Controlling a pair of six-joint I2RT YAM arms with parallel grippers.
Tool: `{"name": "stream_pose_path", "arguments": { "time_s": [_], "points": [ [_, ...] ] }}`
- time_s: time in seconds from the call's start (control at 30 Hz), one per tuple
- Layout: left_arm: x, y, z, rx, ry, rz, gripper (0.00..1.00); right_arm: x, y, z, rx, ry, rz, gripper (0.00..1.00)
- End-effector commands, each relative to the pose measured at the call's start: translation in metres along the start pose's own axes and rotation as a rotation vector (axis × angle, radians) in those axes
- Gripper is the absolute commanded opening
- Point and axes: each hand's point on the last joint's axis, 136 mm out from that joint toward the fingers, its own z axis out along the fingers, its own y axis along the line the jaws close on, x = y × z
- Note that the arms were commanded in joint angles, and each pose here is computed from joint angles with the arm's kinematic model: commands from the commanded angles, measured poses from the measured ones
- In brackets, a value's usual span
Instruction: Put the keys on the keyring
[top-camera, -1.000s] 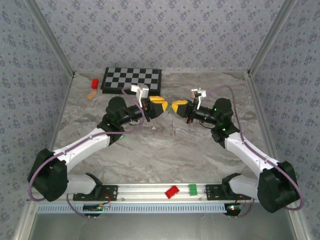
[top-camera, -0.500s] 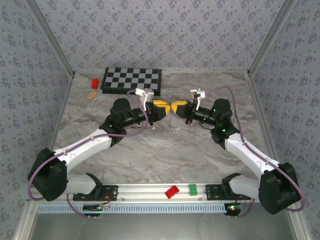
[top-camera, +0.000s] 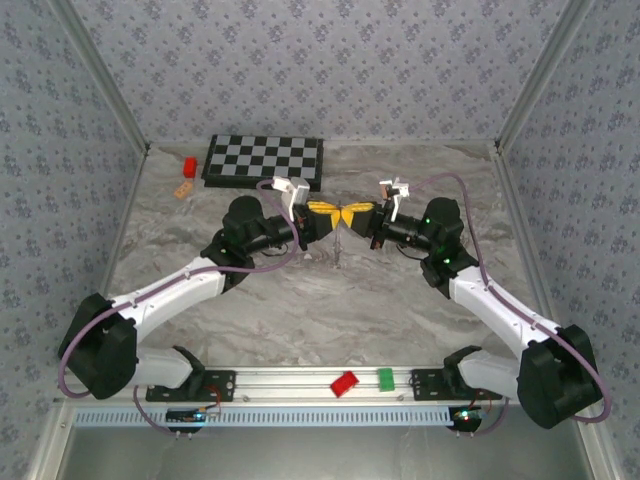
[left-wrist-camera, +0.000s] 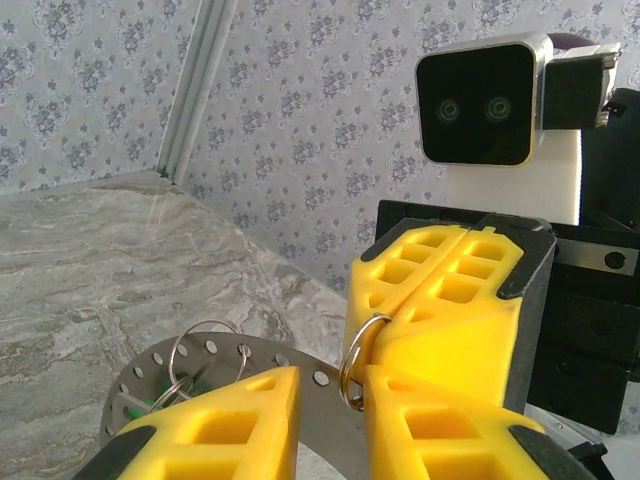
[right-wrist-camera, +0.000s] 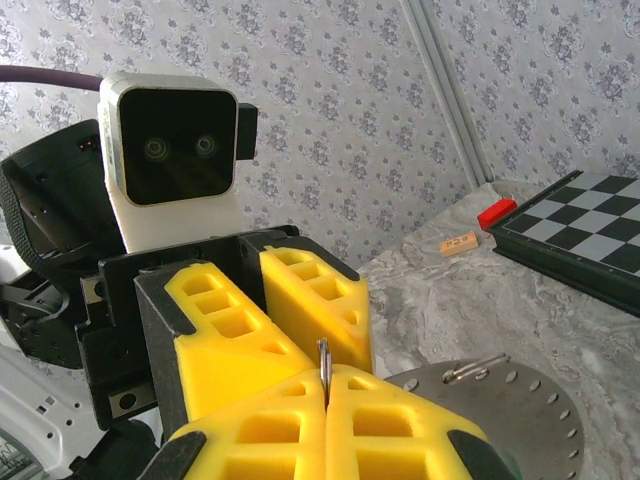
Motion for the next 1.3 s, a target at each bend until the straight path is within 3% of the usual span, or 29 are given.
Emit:
{"name": "stream_pose_path", "arguments": {
  "time_s": [0.0, 0.47, 0.6, 0.73, 0.9, 1.27],
  "points": [
    [-0.025, -0.012, 0.003, 0.025, -0.058, 0.042, 0.23, -0.005, 0.012, -0.002, -0.027, -0.013, -0.048, 0.0],
    [-0.026, -0.013, 0.003, 0.03, -0.067, 0.043, 0.15, -0.001, 0.014, 0.001, -0.037, -0.003, -0.049, 0.0],
    [-0.025, -0.015, 0.005, 0.042, -0.06, 0.043, 0.02, -0.001, 0.014, 0.0, -0.032, -0.004, -0.05, 0.0],
    [-0.021, -0.014, 0.004, 0.041, -0.05, 0.044, 0.0, 0.0, 0.012, 0.0, -0.024, -0.002, -0.05, 0.0],
    [-0.02, -0.015, -0.001, 0.049, -0.052, 0.051, 0.0, -0.001, 0.006, -0.007, 0.002, 0.001, -0.042, 0.22],
    [-0.016, -0.013, -0.002, 0.063, -0.037, 0.055, 0.0, -0.017, 0.019, -0.011, -0.15, -0.016, 0.07, 0.23]
  ]
}}
